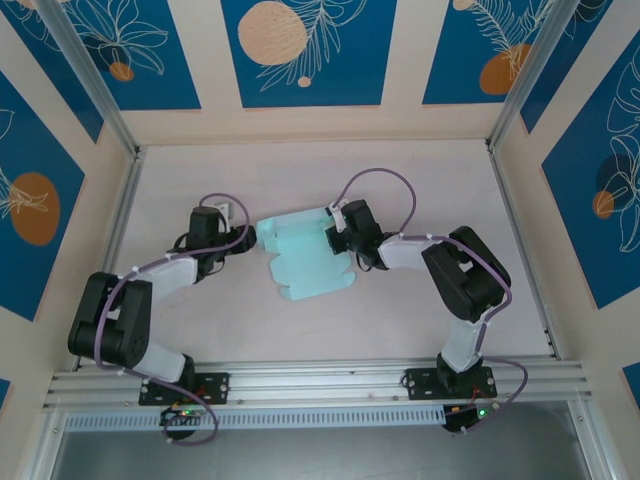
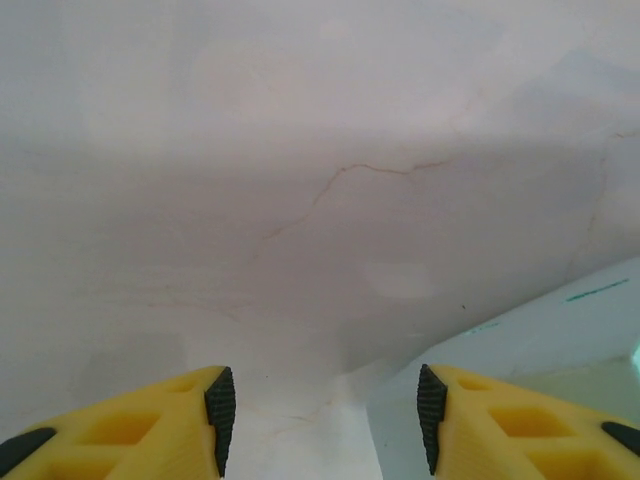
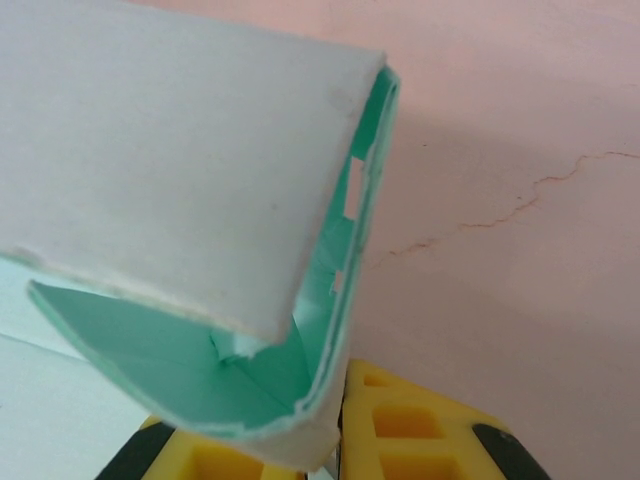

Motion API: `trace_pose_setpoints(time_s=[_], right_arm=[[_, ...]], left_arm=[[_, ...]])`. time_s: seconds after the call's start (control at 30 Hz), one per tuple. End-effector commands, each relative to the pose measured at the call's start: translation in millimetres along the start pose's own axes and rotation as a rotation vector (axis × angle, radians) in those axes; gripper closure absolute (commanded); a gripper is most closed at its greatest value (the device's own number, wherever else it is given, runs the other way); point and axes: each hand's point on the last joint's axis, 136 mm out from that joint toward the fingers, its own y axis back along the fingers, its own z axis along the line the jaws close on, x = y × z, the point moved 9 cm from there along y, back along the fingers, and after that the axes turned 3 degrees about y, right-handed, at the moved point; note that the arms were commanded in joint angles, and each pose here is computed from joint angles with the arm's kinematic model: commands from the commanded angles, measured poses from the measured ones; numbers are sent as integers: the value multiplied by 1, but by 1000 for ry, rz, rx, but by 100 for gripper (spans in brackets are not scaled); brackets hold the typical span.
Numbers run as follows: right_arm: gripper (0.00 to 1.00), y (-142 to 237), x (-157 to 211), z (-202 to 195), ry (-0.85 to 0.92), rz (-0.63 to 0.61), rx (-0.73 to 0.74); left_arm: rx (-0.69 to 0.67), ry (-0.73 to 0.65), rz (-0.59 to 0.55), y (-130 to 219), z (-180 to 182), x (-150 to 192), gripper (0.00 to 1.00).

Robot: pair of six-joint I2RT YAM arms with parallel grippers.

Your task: Fold the paper box

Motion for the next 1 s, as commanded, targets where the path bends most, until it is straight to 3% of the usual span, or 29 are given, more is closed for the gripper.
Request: trace_pose_setpoints(time_s=[0.0, 0.3, 0.97], right_arm=[[86, -5, -1, 5, -7, 22, -26], [86, -5, -6, 6, -9, 22, -37], [86, -6, -8, 11, -5, 25, -48]], left_arm=[[108, -54, -8, -3, -19, -6, 50], [170, -107, 35, -3, -36, 8, 54], [286, -309, 70, -15, -70, 14, 50]])
